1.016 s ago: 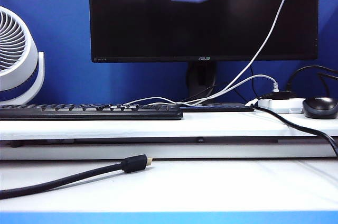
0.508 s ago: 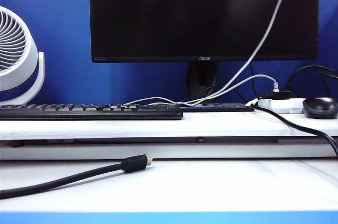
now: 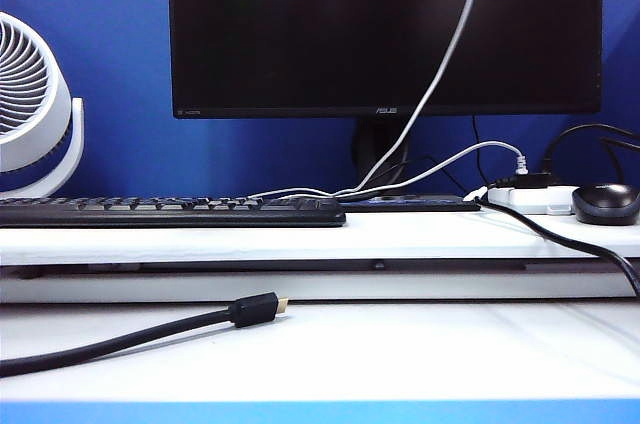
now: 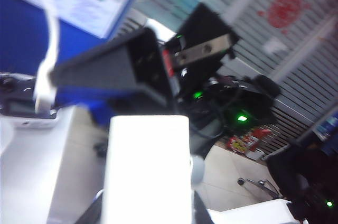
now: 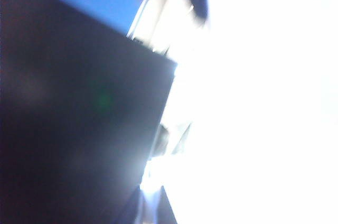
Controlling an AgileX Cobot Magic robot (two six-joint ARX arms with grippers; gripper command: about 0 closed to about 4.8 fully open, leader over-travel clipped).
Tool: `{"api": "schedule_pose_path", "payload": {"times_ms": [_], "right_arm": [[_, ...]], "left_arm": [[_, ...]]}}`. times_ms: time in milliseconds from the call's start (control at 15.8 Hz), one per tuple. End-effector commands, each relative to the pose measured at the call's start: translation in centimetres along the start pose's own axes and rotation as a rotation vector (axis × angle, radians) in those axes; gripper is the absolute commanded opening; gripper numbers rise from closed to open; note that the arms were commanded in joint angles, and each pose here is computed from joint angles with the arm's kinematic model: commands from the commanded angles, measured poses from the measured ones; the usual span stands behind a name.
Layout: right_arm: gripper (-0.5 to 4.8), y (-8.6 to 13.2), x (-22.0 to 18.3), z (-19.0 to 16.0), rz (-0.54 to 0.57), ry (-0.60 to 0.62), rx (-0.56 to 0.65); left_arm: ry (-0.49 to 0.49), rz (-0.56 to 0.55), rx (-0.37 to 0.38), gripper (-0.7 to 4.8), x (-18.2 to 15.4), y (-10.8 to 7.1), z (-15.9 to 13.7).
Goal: Pick up the Type-C charging cable and the charging base, insert one end of the Type-C charger into the corresponding slot on the base, and finally place the plugged-in charger back on the table.
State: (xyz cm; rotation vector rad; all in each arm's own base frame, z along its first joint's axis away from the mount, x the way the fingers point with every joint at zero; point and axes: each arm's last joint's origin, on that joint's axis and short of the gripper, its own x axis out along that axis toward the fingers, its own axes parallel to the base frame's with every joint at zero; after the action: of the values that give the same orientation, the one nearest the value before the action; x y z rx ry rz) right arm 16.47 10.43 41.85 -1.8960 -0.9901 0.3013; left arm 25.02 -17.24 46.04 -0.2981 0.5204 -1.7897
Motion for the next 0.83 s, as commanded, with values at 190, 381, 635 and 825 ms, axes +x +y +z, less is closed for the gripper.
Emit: {"api": "schedule_pose_path", "payload": {"times_ms": [190, 381, 635, 825], "right_arm": [[-0.01, -1.1, -0.3, 0.2, -0.026, 0.059, 0.052], [-0.01, -1.0, -0.4, 0.0, 0.004, 0.124, 0.108], [-0.01, -0.9, -0.4, 0.0, 0.022, 0.151, 0.131], [-0.01, -0.4, -0.3, 0.3, 0.069, 0.118, 0.146]], "left_arm": [[-0.019, 0.033, 0.060, 0.49, -0.1, -0.3, 0.4], [-0.034, 0.131, 0.126, 0.49, -0.1, 0.0, 0.4], [-0.011, 0.426, 0.201, 0.49, -0.3, 0.9, -0.2], [0.011, 0.515, 0.262, 0.49, -0.1, 1.1, -0.4]]}}
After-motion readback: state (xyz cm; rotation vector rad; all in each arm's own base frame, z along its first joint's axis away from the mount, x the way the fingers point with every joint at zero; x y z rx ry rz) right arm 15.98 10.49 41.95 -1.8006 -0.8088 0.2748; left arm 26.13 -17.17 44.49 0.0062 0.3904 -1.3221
